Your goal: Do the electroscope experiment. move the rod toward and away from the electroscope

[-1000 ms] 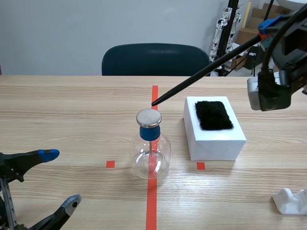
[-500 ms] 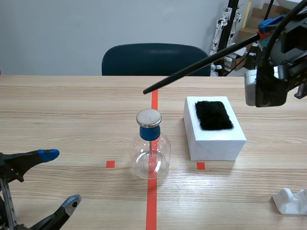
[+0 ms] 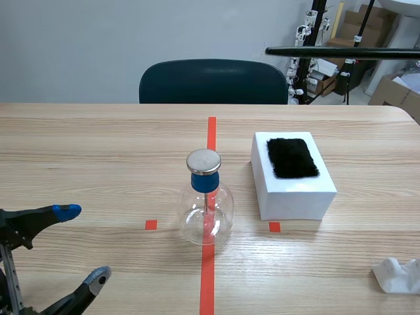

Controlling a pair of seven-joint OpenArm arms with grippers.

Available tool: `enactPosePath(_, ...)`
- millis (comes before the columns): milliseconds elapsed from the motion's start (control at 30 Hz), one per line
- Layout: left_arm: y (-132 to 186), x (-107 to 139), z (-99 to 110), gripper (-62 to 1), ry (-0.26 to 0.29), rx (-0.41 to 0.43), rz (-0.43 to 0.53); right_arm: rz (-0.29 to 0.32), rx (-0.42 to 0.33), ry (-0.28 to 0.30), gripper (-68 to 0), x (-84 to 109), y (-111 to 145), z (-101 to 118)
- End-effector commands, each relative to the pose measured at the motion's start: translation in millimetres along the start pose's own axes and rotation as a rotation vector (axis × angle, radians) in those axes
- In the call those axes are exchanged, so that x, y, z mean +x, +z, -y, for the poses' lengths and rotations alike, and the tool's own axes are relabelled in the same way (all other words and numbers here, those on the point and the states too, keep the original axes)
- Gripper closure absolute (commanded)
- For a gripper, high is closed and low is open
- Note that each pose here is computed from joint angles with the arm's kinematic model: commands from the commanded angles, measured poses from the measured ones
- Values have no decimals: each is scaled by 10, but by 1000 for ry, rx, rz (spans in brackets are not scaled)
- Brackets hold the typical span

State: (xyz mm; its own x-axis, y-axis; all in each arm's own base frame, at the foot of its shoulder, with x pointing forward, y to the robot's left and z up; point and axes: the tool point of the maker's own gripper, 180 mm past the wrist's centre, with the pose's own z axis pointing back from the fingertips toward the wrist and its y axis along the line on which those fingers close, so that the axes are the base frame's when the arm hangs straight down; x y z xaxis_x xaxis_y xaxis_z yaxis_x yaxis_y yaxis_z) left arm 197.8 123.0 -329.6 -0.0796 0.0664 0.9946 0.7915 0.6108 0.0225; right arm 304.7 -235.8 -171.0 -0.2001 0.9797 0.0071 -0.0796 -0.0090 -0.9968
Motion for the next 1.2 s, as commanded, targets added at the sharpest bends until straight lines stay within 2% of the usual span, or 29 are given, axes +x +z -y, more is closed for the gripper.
enactPosePath(0,-4,82,-50,-623,-12,7,31,-11,-37,-35,2,-25,42,85)
enactPosePath(133,-4,82,-50,-623,-12,7,31,-54,-6,-113,2,-122,218,-64)
enactPosePath(233,-4,82,-50,-623,-12,7,31,-72,-21,-149,2,-146,344,-117)
enactPosePath(333,-4,82,-50,-623,-12,7,31,-61,-28,-170,2,-114,492,-177)
enactPosePath(467,-4,82,-50,-623,-12,7,31,-37,-1,-201,2,-44,687,-303)
enactPosePath(633,-4,82,-50,-623,-12,7,31,-40,23,-263,2,-14,894,-411)
enactPosePath(967,-4,82,-50,-623,-12,7,31,-84,6,-322,2,-74,948,-418)
enactPosePath(1167,-4,82,-50,-623,-12,7,31,-96,7,-323,2,-94,950,-424)
